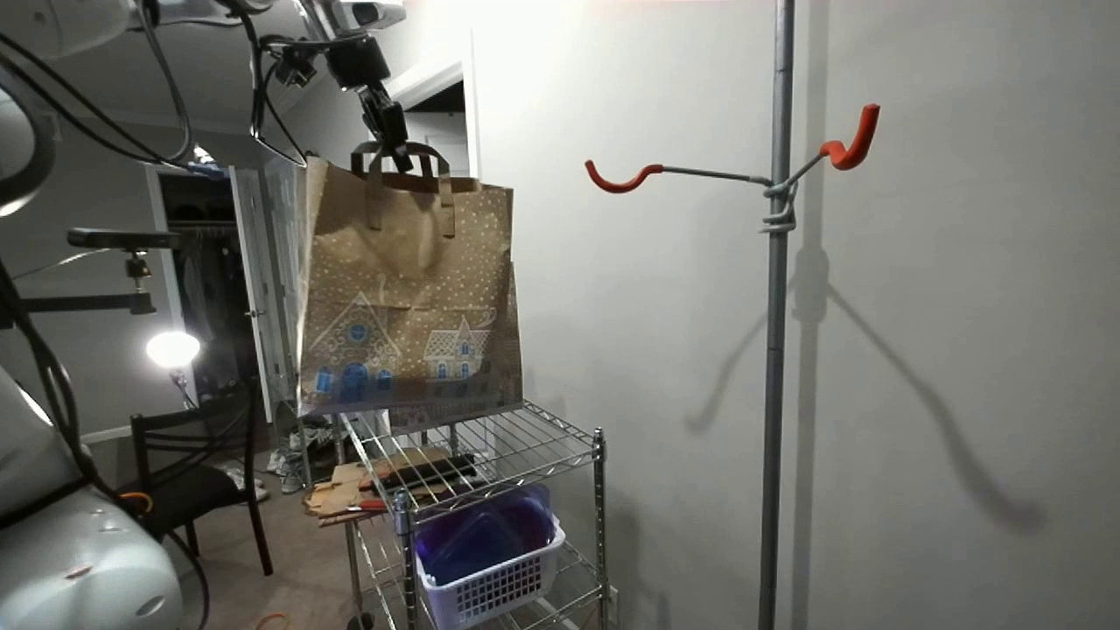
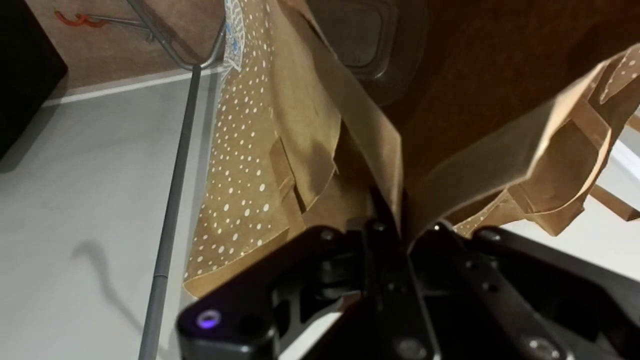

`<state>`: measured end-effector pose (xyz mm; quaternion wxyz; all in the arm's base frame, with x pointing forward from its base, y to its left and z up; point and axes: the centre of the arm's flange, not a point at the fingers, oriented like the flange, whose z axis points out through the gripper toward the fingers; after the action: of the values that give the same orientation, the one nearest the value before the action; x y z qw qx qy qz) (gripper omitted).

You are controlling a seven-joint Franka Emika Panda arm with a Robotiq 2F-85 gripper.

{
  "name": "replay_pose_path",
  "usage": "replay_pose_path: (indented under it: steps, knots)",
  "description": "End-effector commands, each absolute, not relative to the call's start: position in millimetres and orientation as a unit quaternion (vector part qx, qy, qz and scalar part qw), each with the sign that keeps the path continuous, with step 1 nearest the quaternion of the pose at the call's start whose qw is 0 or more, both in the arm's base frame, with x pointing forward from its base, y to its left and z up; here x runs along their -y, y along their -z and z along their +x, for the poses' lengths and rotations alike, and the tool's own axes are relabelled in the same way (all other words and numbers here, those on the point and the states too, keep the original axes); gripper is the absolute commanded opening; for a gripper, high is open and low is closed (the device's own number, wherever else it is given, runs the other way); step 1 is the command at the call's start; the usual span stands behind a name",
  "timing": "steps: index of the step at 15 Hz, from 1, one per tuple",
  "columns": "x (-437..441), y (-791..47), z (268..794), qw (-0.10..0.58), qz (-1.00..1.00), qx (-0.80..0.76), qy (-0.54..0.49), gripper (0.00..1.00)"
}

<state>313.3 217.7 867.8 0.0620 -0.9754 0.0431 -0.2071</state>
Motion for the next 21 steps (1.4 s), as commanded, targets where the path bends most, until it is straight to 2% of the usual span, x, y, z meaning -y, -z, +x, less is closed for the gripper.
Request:
replay_pose_path:
  steps: [1, 21]
  knots:
    - [-175.4, -866.9, 288.7, 0.07, -0.98, -0.045, 0.179, 0.05]
    - [-16.1, -845.0, 304.7, 0.12, -0.951, -0.237, 0.158, 0.04]
